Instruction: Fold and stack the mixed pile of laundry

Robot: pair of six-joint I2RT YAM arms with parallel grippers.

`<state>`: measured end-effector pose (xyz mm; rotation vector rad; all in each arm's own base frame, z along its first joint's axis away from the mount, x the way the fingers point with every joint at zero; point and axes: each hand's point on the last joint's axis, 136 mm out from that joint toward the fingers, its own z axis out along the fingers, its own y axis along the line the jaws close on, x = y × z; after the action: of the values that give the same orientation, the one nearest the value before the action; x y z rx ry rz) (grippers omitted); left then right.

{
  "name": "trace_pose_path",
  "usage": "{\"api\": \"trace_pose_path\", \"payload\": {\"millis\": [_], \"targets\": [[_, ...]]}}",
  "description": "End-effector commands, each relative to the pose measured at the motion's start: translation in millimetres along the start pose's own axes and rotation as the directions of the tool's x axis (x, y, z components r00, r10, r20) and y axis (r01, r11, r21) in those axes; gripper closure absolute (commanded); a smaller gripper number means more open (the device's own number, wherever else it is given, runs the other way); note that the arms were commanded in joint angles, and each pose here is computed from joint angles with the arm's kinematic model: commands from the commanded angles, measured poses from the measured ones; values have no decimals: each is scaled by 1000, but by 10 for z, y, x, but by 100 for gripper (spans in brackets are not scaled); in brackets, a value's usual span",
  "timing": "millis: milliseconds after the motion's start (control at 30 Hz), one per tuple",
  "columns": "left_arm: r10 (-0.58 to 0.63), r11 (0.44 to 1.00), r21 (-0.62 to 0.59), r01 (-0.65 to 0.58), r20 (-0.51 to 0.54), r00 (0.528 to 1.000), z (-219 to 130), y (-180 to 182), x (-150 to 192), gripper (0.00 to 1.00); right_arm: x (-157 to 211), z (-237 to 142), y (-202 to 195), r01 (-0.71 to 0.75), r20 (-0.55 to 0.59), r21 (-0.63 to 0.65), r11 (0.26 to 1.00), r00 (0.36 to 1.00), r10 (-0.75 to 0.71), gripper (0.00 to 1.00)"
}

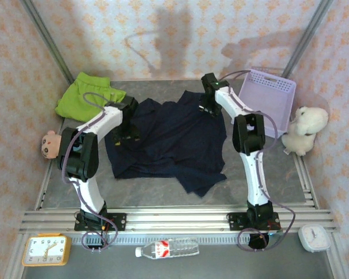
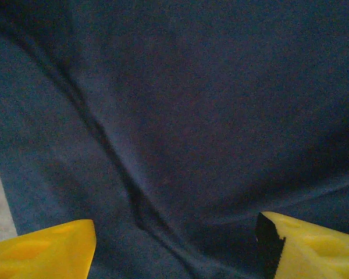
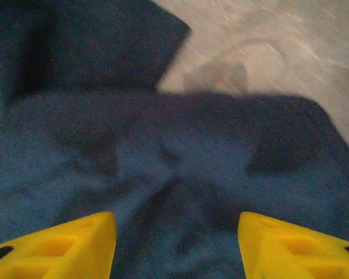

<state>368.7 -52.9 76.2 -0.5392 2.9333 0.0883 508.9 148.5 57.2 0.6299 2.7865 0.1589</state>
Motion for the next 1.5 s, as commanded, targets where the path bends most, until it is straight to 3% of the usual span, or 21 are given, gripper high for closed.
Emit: {"api": "trace_pose_path", "payload": {"millis": [0,133,367,533,733,933,1100,1267,1467], "targets": [[-18,1000,-14,18,36,999,14,-97,-309,26,157,-536,79,39,40,-91,995,999,-36,43],[-30,999,-43,30,4,1000,322,-216,-579,28,497,-450,67,-7,-29,-136,991,1000,3,44],[-80,995,-57,76,-72,994,813,-319,-709,30,628,-53,-153,-64,-87,-21,998,994,61,44],[-208,977,-58,204,-70,976,983,-312,-875,30,442,172,-426,-159,-67,66,985,984,163,44],[-399,917,8,399,-46,916,1066,-302,-1283,30,-147,191,-584,-194,19,87,977,981,193,45],[-516,835,233,498,16,857,712,-585,-1933,29,-580,8,-437,-150,81,54,987,986,146,45],[-570,753,423,504,35,821,214,-829,-2282,28,-504,-303,-175,-53,82,-16,998,995,54,45],[-493,753,525,398,48,869,-324,-985,-2211,28,-15,-574,-6,65,58,-56,996,996,-62,45],[-325,821,524,227,103,940,-753,-982,-1751,27,610,-426,98,47,-65,-137,989,996,-56,46]]}}
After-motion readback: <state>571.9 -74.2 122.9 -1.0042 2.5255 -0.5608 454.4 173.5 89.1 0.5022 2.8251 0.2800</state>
